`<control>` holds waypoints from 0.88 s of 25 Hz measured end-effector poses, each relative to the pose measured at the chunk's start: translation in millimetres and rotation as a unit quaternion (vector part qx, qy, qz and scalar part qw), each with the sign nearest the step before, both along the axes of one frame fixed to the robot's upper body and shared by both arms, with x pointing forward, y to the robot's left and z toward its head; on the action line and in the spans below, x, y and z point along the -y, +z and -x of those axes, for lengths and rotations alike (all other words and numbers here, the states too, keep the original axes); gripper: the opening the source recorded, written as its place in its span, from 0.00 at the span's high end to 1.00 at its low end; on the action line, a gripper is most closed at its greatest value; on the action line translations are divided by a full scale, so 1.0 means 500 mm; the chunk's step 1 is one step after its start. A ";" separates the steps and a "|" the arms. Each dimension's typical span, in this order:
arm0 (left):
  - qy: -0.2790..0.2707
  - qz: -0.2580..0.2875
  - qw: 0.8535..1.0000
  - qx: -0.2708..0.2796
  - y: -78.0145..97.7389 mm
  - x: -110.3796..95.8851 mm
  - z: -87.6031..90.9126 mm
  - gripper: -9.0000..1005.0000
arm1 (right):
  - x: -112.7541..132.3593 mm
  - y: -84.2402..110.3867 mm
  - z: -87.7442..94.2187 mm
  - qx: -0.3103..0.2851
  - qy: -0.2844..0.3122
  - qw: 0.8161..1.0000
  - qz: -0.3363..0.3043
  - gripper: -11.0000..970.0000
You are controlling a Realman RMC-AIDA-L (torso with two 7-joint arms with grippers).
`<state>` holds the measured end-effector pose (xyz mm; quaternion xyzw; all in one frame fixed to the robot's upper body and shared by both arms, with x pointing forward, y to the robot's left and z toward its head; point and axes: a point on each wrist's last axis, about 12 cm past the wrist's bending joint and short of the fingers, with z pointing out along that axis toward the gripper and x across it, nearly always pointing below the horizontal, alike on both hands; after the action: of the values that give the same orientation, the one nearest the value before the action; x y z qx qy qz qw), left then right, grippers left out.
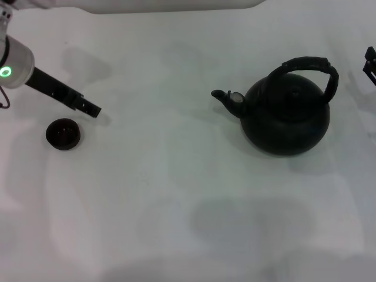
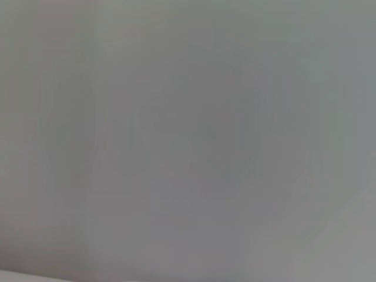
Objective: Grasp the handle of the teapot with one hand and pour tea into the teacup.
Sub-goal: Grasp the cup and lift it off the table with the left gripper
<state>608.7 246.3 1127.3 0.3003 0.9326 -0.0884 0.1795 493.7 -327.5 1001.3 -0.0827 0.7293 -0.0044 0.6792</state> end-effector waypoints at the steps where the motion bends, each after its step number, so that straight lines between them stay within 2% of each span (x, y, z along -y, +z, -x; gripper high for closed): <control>1: -0.001 -0.002 1.000 -0.002 -0.003 0.002 0.001 0.11 | 0.000 0.000 -0.001 0.000 0.000 1.000 0.000 0.13; 8: -0.005 -0.006 1.000 -0.016 -0.013 0.004 0.012 0.11 | -0.002 0.000 -0.005 -0.002 0.002 1.000 0.001 0.13; 22: -0.013 -0.016 0.999 -0.028 -0.008 0.004 0.016 0.11 | -0.004 0.002 -0.008 -0.002 0.003 1.000 -0.001 0.13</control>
<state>600.5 244.6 1123.5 0.3124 0.9346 -0.0844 0.1477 497.5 -325.6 1002.1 -0.0836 0.7302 -0.0016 0.6781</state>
